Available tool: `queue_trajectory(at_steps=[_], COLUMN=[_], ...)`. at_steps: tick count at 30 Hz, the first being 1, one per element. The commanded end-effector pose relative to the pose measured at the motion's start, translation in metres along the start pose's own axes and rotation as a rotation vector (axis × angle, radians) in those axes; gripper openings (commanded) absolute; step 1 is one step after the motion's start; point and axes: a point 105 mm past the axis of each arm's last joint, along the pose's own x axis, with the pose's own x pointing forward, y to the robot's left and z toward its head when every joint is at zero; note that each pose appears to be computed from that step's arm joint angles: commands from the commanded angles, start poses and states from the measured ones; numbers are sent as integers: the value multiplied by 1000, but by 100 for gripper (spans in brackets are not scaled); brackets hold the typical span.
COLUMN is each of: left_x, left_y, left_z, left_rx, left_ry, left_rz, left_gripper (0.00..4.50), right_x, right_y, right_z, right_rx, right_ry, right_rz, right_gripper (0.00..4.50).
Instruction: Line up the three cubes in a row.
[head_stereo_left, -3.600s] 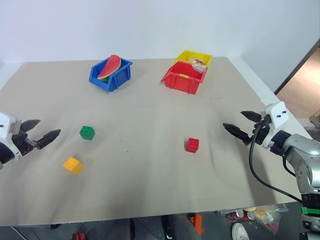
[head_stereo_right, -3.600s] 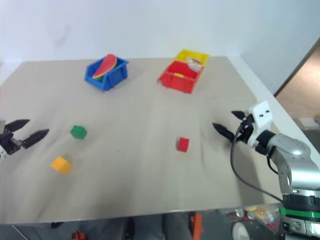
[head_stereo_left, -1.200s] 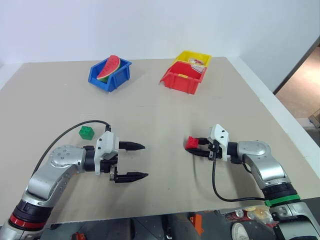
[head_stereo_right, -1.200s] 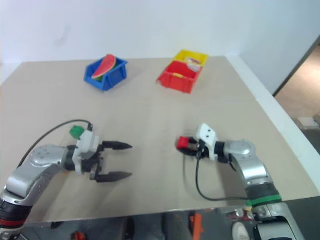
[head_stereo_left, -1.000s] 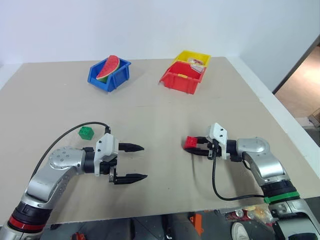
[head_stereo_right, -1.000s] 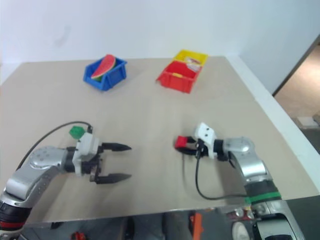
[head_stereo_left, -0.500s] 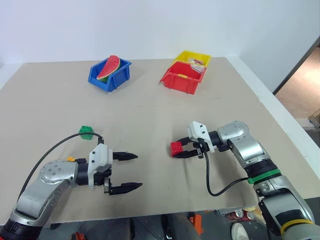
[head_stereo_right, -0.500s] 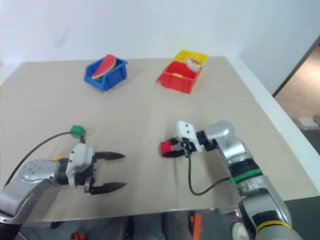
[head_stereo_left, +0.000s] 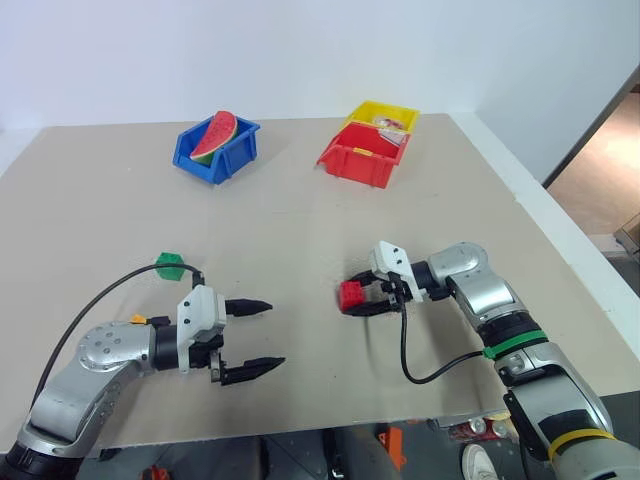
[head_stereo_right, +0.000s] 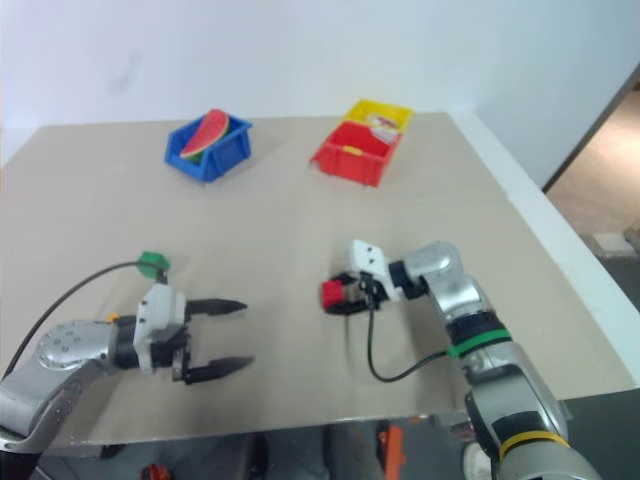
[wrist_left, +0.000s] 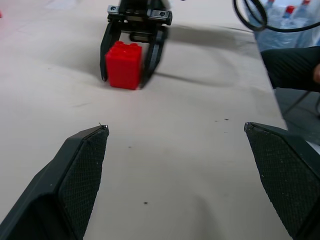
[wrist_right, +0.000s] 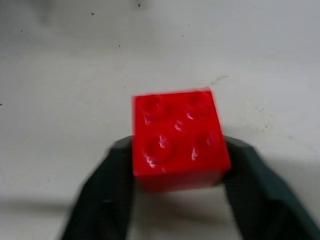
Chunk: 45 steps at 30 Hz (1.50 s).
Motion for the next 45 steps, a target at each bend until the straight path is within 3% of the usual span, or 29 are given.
queue_trajectory(at_steps=[1, 2, 3, 9, 13, 16, 19, 33, 40, 45], left_x=[-2, -3, -5, -30, -61, -86, -95, -82, -85, -82], left_y=[4, 6, 9, 41, 83, 108, 119, 132, 136, 137], left_z=[12, 12, 13, 24, 34, 28, 22, -9, -11, -27], left_rx=[55, 57, 57, 112, 99, 1, -71, -301, -316, -344], left_ry=[-26, -31, -37, -75, -104, -94, -64, 132, 151, 215], left_rz=[32, 52, 74, 342, 689, 942, 1068, 1072, 1101, 1099], left_gripper=[450, 450, 450, 450, 450, 450, 450, 450, 450, 450], right_x=[-6, -8, -9, -30, -46, -51, -52, -59, -59, -61], right_y=[-6, -6, -6, -6, -5, -4, -1, -3, -1, -3], right_z=[15, 20, 26, 70, 97, 105, 103, 93, 92, 89], right_rx=[-37, -42, -40, -36, -24, -53, -54, -72, -90, -96], right_ry=[-33, -51, -70, -226, -326, -348, -346, -321, -311, -299], right_rz=[-25, -34, -41, -146, -237, -313, -353, -399, -394, -411], right_gripper=[399, 436, 444, 444, 444, 444, 444, 444, 444, 444])
